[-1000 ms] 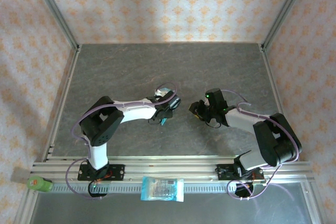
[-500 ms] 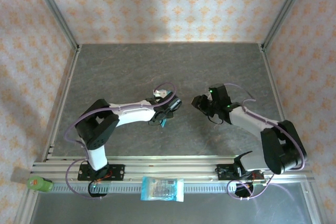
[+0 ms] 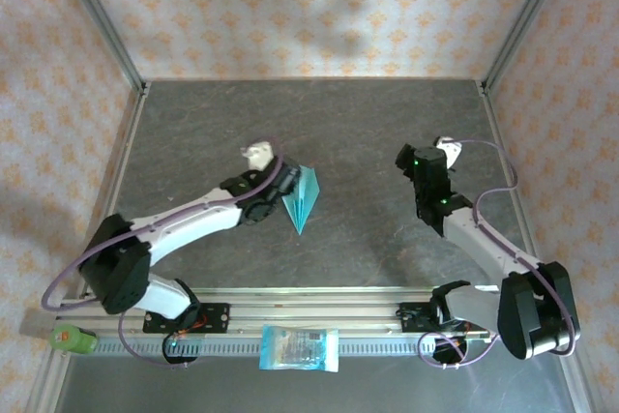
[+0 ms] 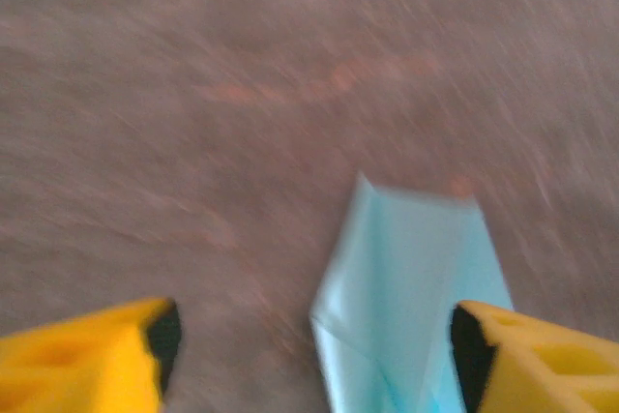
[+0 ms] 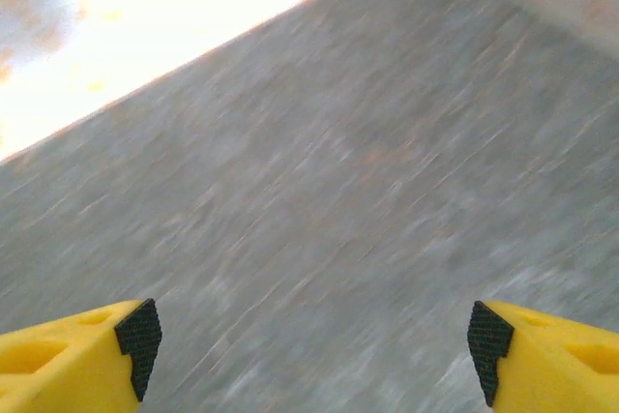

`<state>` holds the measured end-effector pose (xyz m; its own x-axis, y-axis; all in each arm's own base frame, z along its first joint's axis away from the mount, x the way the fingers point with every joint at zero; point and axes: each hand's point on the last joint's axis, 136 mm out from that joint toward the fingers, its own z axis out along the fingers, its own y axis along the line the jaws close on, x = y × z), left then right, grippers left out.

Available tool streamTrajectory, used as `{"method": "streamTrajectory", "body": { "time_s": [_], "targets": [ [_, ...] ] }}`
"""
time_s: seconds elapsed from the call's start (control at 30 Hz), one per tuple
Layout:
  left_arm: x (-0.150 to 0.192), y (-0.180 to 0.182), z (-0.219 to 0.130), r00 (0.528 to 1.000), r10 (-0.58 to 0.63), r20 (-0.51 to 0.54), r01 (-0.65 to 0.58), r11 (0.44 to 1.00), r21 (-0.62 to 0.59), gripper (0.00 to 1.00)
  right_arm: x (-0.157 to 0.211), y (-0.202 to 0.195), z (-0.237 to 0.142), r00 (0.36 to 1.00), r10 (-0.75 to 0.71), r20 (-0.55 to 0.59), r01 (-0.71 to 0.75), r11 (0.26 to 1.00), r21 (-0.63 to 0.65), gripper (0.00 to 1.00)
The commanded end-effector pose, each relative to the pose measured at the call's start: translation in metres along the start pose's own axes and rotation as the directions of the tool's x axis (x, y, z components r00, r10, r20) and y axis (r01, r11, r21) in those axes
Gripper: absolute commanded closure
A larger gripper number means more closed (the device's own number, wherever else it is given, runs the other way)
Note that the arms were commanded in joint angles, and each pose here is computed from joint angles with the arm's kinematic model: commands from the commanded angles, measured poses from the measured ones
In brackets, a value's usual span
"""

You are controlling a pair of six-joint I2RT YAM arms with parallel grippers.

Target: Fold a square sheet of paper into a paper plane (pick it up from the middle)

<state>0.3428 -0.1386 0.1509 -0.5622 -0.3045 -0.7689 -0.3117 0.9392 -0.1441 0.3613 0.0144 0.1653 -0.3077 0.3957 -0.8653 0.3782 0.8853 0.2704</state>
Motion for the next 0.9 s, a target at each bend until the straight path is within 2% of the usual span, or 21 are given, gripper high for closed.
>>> {"method": "streamTrajectory", "body": {
  "time_s": [0.0,0.07,0.2,0.3,0.37,0.43,0.57,0.63,0.67,0.73,0.77,0.87],
  "targets": [
    [-0.059,0.071,0.004,0.968,-0.002,0.249,0.059,0.974,-0.219,0.01,-0.018,-0.035,0.016,0.972,-0.136,0.193,0.104,0.98,0.17,0.15],
    [-0.074,0.101,0.013,0.959,-0.025,0.281,0.101,0.961,-0.259,0.0,-0.011,-0.039,0.025,0.962,-0.149,0.231,0.112,0.98,0.166,0.15],
    [-0.091,0.141,0.026,0.954,0.007,0.301,0.098,0.938,-0.333,0.01,0.001,-0.031,0.05,0.961,-0.194,0.199,0.175,0.979,0.109,0.15],
    [-0.104,0.151,0.024,0.94,0.026,0.339,0.085,0.947,-0.309,0.01,0.002,-0.039,0.058,0.958,-0.18,0.223,0.16,0.982,0.105,0.14],
    [-0.114,0.155,0.019,0.913,0.053,0.404,0.073,0.954,-0.291,0.01,0.009,-0.038,0.061,0.966,-0.153,0.209,0.155,0.988,0.006,0.14],
    [-0.111,0.158,0.023,0.899,0.096,0.427,0.025,0.963,-0.27,0.01,0.01,-0.037,0.054,0.969,-0.133,0.21,0.15,0.986,-0.068,0.14],
    [-0.096,0.167,0.035,0.889,0.163,0.427,-0.044,0.96,-0.276,0.01,0.01,-0.042,0.024,0.937,-0.071,0.342,0.133,0.978,-0.161,0.15],
    [-0.087,0.166,0.043,0.884,0.192,0.425,-0.085,0.962,-0.258,0.01,0.014,-0.049,0.033,0.954,-0.084,0.289,0.119,0.987,-0.105,0.15],
    [-0.081,0.167,0.047,0.882,0.196,0.428,-0.089,0.962,-0.258,0.01,0.012,-0.052,0.036,0.952,-0.07,0.299,0.101,0.991,-0.089,0.14],
    [-0.073,0.166,0.053,0.878,0.175,0.446,-0.084,0.972,-0.218,0.01,0.011,-0.051,0.035,0.95,-0.071,0.304,0.103,0.991,-0.09,0.08],
    [-0.071,0.163,0.055,0.871,0.159,0.466,-0.079,0.979,-0.186,0.01,0.012,-0.052,0.036,0.953,-0.076,0.293,0.104,0.991,-0.084,0.01],
    [-0.065,0.159,0.058,0.84,0.156,0.519,-0.093,0.985,-0.145,0.01,0.011,-0.051,0.034,0.951,-0.073,0.301,0.104,0.991,-0.088,0.0]
  ]
}}
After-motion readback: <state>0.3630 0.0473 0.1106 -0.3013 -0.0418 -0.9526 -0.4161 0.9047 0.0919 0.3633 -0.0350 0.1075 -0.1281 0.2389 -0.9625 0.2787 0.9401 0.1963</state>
